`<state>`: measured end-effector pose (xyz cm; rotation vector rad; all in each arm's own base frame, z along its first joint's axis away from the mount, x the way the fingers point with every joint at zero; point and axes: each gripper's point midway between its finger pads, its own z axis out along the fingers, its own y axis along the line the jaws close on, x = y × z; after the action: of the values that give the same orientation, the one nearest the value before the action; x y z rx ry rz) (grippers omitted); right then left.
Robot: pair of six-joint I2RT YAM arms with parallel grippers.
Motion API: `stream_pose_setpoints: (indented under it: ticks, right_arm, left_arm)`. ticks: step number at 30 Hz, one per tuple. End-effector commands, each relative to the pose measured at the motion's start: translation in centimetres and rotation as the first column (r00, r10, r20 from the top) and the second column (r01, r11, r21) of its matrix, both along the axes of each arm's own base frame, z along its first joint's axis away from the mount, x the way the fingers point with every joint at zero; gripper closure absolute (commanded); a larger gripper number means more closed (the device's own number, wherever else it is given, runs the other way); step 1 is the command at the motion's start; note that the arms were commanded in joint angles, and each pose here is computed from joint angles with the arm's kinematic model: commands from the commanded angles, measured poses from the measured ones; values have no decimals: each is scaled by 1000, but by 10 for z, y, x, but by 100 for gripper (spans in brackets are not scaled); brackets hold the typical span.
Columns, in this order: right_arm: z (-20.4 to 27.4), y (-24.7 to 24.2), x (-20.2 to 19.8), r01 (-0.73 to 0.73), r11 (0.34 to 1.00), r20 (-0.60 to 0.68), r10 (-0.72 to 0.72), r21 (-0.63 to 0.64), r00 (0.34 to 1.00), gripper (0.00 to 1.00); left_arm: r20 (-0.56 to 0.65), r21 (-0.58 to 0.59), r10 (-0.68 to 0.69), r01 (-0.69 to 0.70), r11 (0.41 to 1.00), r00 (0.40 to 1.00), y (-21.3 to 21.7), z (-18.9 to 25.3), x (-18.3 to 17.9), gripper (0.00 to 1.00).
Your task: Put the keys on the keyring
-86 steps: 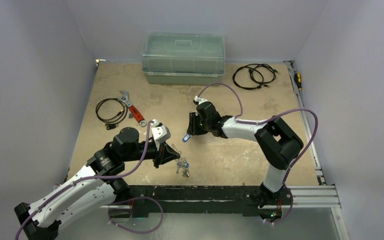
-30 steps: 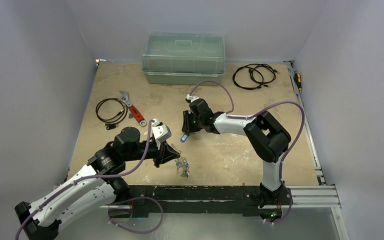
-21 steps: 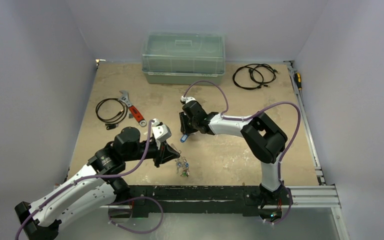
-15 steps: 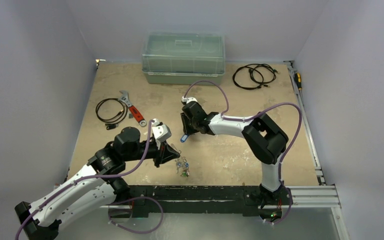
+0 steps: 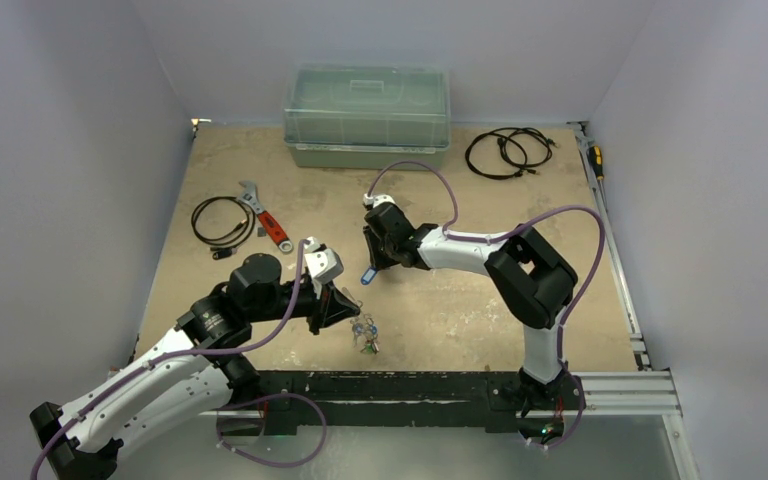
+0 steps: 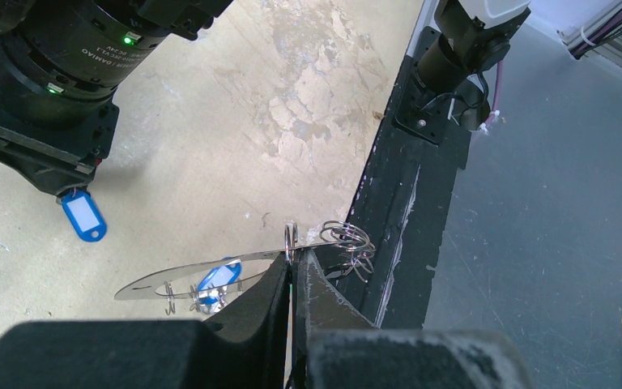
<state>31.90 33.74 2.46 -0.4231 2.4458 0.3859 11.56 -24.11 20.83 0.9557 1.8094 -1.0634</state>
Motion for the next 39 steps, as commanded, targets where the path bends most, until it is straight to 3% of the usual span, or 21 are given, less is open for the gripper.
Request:
stream_pose_setpoints:
  ticks: [1, 11, 20, 39]
  right_arm:
    - [-8, -1, -19, -47, 998, -58, 45, -34, 997, 72]
    - [-15, 3, -31, -64, 997, -76, 60, -49, 995, 79]
    - [-8, -2, -26, -44, 997, -50, 41, -67, 998, 100]
    - [86, -24, -22, -48, 998, 202, 39, 40, 979, 100]
  left_arm:
    - [36, -54, 9, -7, 999, 999, -4, 23, 3, 100]
    - [37, -54, 16, -14, 998, 999, -3, 23, 4, 100]
    - [37, -54, 18, -16, 998, 999, -3, 23, 4, 100]
    - [36, -51, 24, -22, 998, 999, -3, 22, 5, 100]
